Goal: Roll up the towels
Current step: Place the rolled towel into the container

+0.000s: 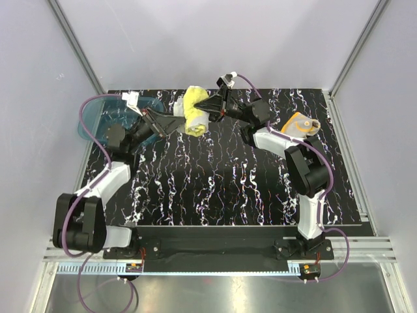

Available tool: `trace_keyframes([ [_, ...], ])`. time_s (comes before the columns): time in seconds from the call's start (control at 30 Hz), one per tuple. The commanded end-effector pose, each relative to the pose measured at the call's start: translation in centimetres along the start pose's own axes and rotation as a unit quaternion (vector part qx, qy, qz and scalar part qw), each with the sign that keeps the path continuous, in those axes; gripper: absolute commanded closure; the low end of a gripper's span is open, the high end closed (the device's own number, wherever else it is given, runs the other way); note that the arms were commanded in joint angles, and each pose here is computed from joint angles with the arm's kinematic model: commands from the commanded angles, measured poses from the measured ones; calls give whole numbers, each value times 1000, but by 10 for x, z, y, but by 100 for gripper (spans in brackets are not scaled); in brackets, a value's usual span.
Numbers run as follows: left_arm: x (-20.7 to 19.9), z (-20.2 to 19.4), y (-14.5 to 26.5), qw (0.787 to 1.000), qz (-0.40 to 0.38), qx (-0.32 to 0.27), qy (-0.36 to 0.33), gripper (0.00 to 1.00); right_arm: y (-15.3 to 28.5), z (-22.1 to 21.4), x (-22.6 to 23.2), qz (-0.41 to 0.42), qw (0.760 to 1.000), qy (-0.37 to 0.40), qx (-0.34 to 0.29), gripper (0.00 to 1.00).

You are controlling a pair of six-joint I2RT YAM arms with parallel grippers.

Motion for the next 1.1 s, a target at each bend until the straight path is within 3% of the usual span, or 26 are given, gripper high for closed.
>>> trace_keyframes([
  [0.0, -39, 5, -2, 994, -101, 2, -28, 1, -3, -16, 66, 113, 985, 125, 24, 100],
  [0.07, -45, 3, -2, 991, -132, 13, 18, 1, -3, -16, 53, 105, 987, 117, 24, 100],
  [0.1, -58, 4, 1, 985, -170, 12, 0, 1, -3, -17, 50, 103, 988, 115, 27, 100],
  [0.2, -64, 7, 2, 980, -196, 16, 43, 1, -2, -18, 42, 98, 988, 115, 31, 100],
  [0.47, -88, 9, 6, 977, -211, 14, 21, 1, -3, -20, 28, 87, 987, 122, 50, 100],
  [0.63, -102, 13, 6, 977, -213, 15, 11, 1, -3, -21, 3, 28, 989, 133, 57, 100],
  [0.7, -101, 12, 3, 980, -197, 22, 19, 1, -5, -20, -5, -15, 991, 119, 57, 100],
  [0.77, -103, 8, 0, 984, -177, 29, -20, 1, -6, -16, -4, -35, 986, 152, 53, 100],
  [0.8, -88, 1, -7, 991, -130, 41, 10, 1, -7, -14, -8, -52, 987, 143, 50, 100],
  [0.87, -88, 0, -12, 993, -96, 30, -62, 1, -8, -12, -4, -56, 985, 156, 49, 100],
  [0.9, -65, -16, -17, 998, -27, 57, -21, 1, -10, -10, 0, -52, 984, 161, 47, 100],
  [0.93, -65, -10, -21, 996, -8, 44, -72, 1, -11, -10, 2, -52, 985, 158, 46, 100],
  [1.07, -47, -29, -24, 992, 62, 68, -83, 1, -13, -7, 6, -63, 984, 160, 39, 100],
])
Point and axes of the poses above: each gripper's point midway between its finger pads, its own y axis back along the fingers, its own x axis along the line the jaws close on, z = x × y, the point moved 2 cm from there along y, back along the fingers, and after that the axes turned 13 degrees about y, right-handed, at the moved point
